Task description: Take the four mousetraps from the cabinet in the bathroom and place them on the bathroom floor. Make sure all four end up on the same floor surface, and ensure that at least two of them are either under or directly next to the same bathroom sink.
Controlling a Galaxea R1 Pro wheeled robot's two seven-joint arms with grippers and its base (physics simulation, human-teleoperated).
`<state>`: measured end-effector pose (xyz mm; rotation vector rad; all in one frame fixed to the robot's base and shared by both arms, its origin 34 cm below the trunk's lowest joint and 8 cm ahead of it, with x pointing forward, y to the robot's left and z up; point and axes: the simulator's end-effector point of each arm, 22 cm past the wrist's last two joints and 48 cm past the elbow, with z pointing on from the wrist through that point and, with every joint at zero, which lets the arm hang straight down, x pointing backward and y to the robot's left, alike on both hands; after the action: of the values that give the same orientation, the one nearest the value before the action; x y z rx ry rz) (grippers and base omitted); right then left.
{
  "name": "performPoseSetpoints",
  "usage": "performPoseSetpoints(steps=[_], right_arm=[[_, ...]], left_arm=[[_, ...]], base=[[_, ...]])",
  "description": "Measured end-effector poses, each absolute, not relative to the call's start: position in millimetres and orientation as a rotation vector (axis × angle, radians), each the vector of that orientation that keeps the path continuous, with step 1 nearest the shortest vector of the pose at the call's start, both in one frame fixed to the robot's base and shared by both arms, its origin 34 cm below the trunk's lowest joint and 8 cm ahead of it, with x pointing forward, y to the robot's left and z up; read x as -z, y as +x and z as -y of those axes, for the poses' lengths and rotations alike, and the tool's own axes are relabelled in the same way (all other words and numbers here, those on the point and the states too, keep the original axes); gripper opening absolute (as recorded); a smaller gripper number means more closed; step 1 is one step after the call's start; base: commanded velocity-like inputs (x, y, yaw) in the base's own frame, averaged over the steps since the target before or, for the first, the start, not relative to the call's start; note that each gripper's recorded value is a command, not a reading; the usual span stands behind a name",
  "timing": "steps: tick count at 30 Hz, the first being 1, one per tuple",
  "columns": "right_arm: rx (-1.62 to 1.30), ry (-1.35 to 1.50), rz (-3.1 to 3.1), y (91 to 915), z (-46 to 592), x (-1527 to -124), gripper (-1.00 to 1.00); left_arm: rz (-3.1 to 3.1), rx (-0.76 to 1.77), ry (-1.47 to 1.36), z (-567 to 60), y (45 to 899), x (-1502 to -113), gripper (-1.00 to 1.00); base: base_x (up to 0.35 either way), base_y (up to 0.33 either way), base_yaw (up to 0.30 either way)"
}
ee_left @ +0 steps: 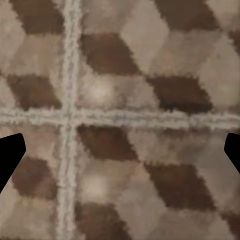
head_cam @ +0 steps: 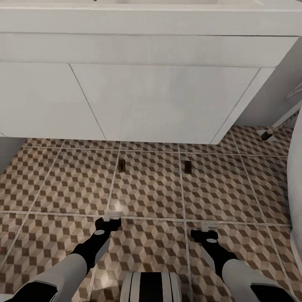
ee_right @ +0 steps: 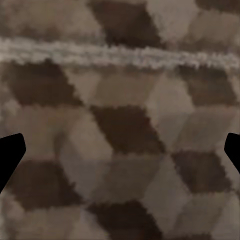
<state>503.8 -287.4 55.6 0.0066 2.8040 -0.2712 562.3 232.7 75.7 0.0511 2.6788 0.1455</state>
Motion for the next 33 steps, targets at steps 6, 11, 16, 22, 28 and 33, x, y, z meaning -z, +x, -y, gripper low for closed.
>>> performPoseSetpoints(steps=[6, 11, 16, 22, 28, 33], right_arm=[[0.270, 0.008, -2.795, 508, 287, -59, 1.00], [0.269, 0.010, -2.774, 517, 287, -69, 1.00], [0.267, 0.013, -2.754, 525, 287, -78, 1.00], [0.266, 0.017, -2.725, 537, 288, -90, 1.00], [0.264, 0.020, -2.698, 548, 288, -103, 1.00], [0.262, 0.022, -2.676, 557, 288, -113, 1.00]], left_arm=[[-2.670, -0.144, 0.050, -232, 566, -80, 1.00], [-2.650, -0.144, 0.048, -232, 574, -90, 1.00], [-2.630, -0.143, 0.047, -232, 582, -101, 1.00], [-2.606, -0.143, 0.046, -231, 591, -114, 1.00], [-2.581, -0.143, 0.044, -231, 601, -127, 1.00], [-2.560, -0.142, 0.042, -231, 608, -138, 1.00]], base=[[-0.006, 0.000, 0.000], [-0.002, 0.000, 0.000], [0.000, 0.000, 0.000], [0.000, 0.000, 0.000], [0.000, 0.000, 0.000], [0.000, 0.000, 0.000]])
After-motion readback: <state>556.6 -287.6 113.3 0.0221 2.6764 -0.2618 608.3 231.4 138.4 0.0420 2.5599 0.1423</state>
